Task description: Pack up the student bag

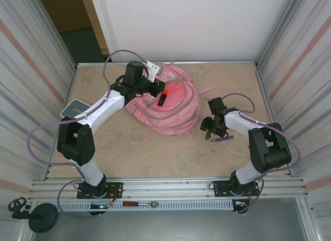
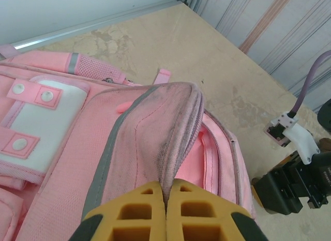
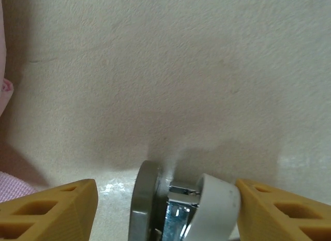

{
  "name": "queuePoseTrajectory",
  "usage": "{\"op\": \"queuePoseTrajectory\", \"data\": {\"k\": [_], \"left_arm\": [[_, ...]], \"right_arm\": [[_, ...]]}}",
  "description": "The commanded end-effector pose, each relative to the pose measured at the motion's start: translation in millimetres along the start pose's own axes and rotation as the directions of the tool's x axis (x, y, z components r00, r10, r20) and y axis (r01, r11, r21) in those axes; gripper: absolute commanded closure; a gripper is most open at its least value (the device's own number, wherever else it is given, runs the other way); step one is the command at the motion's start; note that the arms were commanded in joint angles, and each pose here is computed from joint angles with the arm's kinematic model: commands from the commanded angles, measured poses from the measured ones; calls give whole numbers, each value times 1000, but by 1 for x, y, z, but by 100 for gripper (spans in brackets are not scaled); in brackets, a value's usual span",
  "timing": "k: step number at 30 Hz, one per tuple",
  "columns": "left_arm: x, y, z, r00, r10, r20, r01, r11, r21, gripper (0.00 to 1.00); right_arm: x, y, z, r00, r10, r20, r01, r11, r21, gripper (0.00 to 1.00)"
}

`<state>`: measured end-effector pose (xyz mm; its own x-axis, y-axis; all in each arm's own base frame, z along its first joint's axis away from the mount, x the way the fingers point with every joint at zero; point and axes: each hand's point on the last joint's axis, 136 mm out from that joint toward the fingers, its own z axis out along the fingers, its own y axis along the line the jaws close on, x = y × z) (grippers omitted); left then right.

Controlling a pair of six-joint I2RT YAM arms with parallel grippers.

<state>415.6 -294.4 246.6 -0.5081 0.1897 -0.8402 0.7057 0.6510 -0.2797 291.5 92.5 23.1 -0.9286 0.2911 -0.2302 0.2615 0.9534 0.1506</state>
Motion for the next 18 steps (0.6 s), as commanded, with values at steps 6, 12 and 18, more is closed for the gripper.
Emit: {"op": "queuePoseTrajectory", "data": {"k": [6, 12, 18], "left_arm": [[-41, -17, -26, 987, 83, 139, -88, 996, 27, 100], [-44, -17, -28, 985, 90, 145, -95, 995, 23, 100], [-48, -20, -31, 984, 86, 159, -92, 995, 35, 100]], "right_arm": [[1, 27, -8, 999, -25, 28, 27, 997, -70, 58], [-21, 46, -71, 989, -7, 149, 38, 979, -203, 75], [-46, 81, -139, 967, 67, 248, 47, 903, -426, 72]]}}
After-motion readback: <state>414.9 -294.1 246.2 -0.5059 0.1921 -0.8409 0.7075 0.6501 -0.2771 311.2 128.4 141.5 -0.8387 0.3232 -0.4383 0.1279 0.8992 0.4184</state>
